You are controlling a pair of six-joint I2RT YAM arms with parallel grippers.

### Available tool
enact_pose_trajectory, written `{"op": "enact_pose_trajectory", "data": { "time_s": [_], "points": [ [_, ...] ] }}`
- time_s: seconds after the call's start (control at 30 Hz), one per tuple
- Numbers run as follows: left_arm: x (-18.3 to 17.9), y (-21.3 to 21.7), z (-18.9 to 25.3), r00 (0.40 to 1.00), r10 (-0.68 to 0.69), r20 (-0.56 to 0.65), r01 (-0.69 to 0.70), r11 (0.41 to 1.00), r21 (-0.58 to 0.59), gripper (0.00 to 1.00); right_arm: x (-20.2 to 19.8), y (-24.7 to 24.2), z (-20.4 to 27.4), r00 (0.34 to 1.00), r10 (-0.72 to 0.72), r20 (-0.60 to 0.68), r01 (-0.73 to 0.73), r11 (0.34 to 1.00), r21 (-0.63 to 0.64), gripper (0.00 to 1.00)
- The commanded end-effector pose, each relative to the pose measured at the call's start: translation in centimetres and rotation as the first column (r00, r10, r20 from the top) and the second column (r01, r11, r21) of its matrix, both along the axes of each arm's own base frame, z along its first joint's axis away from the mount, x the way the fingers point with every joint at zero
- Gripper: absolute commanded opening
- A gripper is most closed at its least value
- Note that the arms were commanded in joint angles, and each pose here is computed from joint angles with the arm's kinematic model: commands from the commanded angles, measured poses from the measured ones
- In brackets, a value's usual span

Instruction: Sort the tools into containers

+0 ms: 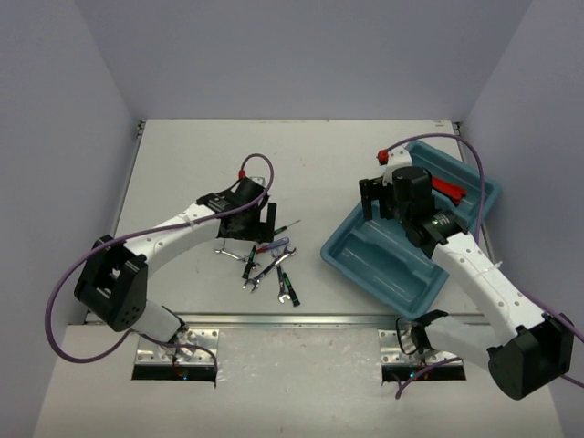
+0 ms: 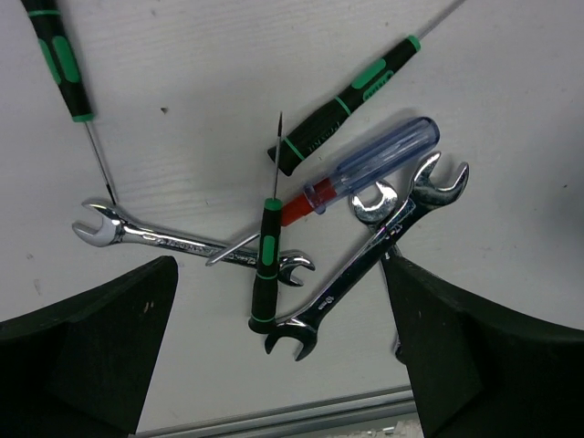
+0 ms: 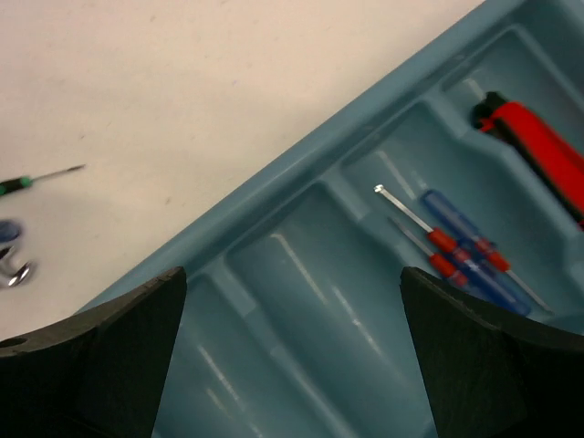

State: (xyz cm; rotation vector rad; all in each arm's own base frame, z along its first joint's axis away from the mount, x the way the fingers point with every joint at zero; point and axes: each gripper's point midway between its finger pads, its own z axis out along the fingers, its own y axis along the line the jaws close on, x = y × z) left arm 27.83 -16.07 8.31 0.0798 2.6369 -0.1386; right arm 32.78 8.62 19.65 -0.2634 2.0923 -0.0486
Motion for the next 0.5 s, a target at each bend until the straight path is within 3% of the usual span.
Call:
{"op": "enact_pose_trajectory", "data": {
  "time_s": [0.0,0.13,0.47],
  "points": [
    [0.2,-2.9,0.8,0.987,-0.161,-0.001,0.161,0.987,-0.010,0.88,-0.9,2.9,1.8,0.996,0.066,0.065,-0.078,0.974,0.213,0.99],
    [0.1,-3.4,0.4,0.968,-0.251,-0.026,0.251,0.968,0.023,0.74,-1.8,2.3,1.8,0.995,0.068,0.076,-0.082,0.977,0.197,0.99],
    [1.8,-6.0,0.2,0.944,-0.329,-0.027,0.329,0.944,-0.016,0.63,-2.8,3.1,1.6,0.987,0.130,0.096,-0.149,0.965,0.216,0.98]
  ]
}}
